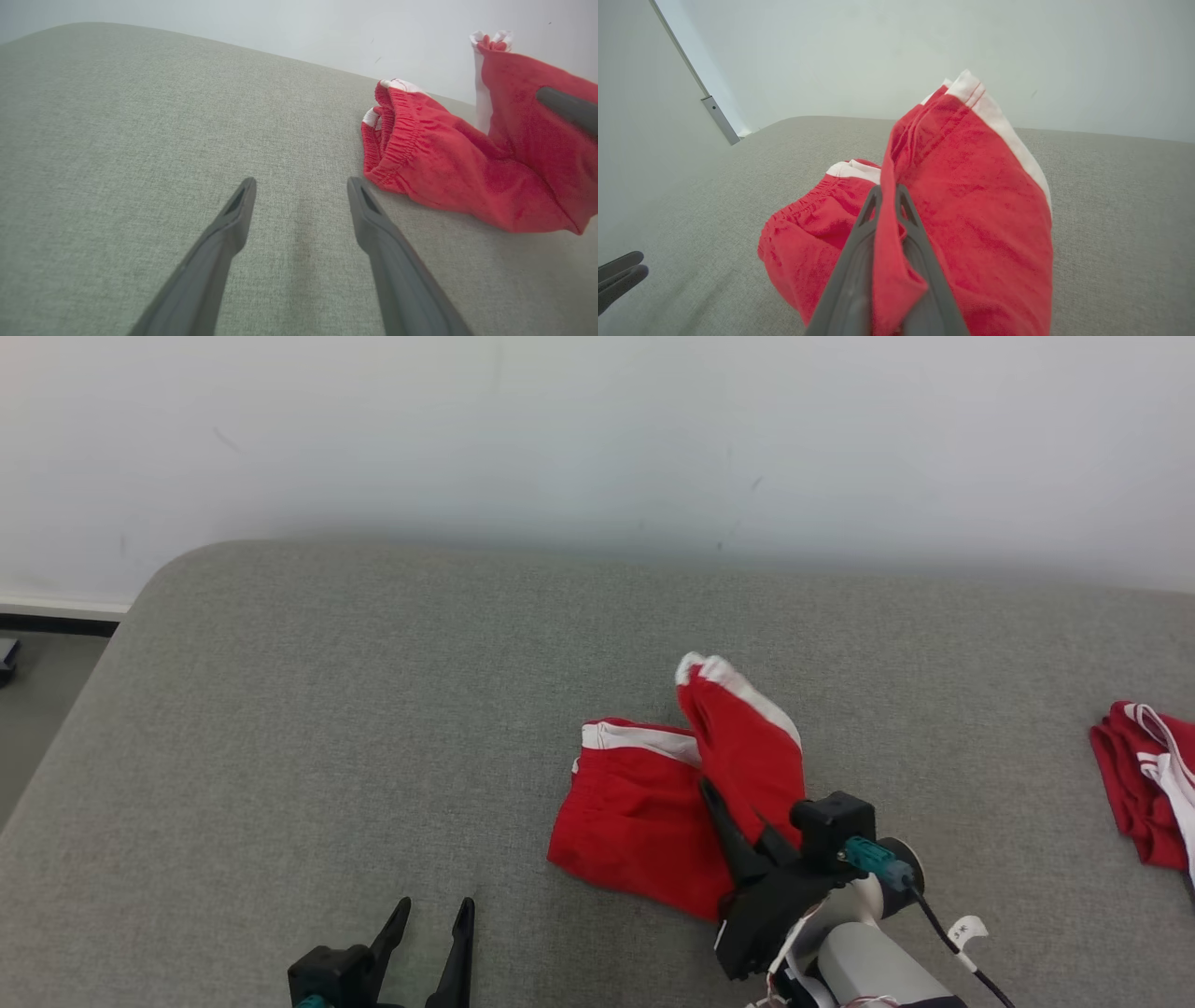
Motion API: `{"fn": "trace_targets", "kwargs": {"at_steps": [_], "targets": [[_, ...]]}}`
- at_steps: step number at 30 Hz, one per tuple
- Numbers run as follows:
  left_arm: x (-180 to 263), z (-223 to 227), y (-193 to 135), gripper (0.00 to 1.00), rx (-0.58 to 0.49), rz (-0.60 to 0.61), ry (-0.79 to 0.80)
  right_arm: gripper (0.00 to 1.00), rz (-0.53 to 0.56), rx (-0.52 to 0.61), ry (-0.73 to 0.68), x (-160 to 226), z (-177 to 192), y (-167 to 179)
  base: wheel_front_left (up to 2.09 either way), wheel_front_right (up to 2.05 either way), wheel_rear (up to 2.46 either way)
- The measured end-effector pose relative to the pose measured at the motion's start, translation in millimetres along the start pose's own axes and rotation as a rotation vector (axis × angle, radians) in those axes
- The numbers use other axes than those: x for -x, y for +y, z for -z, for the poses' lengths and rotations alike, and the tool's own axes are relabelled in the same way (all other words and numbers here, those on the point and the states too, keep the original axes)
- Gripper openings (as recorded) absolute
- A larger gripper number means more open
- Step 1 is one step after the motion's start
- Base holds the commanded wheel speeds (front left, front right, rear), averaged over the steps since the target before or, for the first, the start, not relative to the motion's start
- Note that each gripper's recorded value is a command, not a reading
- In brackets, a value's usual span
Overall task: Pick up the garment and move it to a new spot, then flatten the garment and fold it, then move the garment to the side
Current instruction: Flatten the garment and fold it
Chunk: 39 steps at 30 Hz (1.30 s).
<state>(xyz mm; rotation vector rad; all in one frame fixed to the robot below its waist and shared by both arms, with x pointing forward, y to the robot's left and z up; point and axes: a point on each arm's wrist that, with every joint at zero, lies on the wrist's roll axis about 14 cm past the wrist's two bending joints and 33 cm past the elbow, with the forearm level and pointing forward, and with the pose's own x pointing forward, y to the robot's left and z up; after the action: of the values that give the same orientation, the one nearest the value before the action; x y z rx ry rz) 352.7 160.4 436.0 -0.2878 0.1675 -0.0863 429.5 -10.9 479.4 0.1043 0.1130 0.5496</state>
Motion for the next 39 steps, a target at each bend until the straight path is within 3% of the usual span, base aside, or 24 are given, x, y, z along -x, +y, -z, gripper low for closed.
{"fn": "trace_targets", "kwargs": {"at_steps": [10, 11, 12, 13, 18, 21, 32, 39], "targets": [[5.6, -2.8, 10.2, 1.00, -0.022, -0.028, -0.007, 0.00, -0.162, -0.017, 0.043, -17.7, 8.5, 53.4, 0.00, 0.00, 0.00], [6.1, -2.9, 10.7, 1.00, -0.025, -0.029, -0.007, 0.21, -0.174, -0.021, 0.042, -18.8, 7.5, 57.3, 0.00, 0.00, 0.00], [6.3, -2.9, 11.2, 1.00, -0.027, -0.030, -0.007, 0.49, -0.185, -0.025, 0.038, -19.5, 5.9, 60.8, 0.00, 0.00, 0.00], [6.3, -3.1, 11.6, 1.00, -0.027, -0.030, -0.008, 1.00, -0.193, -0.035, 0.031, -19.8, 3.6, 64.0, 0.00, 0.00, 0.00], [4.2, -5.6, 10.9, 1.00, -0.033, -0.026, -0.014, 1.00, -0.213, -0.079, -0.031, -20.4, -16.6, 72.4, 0.00, 0.00, 0.00], [2.1, -7.5, 10.1, 1.00, -0.040, -0.022, -0.019, 1.00, -0.173, -0.076, -0.064, -18.9, -25.9, 59.5, 0.00, 0.00, 0.00], [-5.0, -19.4, 7.3, 1.00, -0.109, -0.013, -0.055, 1.00, 0.217, -0.016, -0.084, 39.4, -11.8, -58.3, 0.00, 0.00, 0.00], [-7.9, -24.1, 3.5, 1.00, -0.160, -0.005, -0.071, 1.00, 0.399, -0.003, -0.060, 91.0, 5.6, -103.6, 0.00, 0.00, 0.00]]}}
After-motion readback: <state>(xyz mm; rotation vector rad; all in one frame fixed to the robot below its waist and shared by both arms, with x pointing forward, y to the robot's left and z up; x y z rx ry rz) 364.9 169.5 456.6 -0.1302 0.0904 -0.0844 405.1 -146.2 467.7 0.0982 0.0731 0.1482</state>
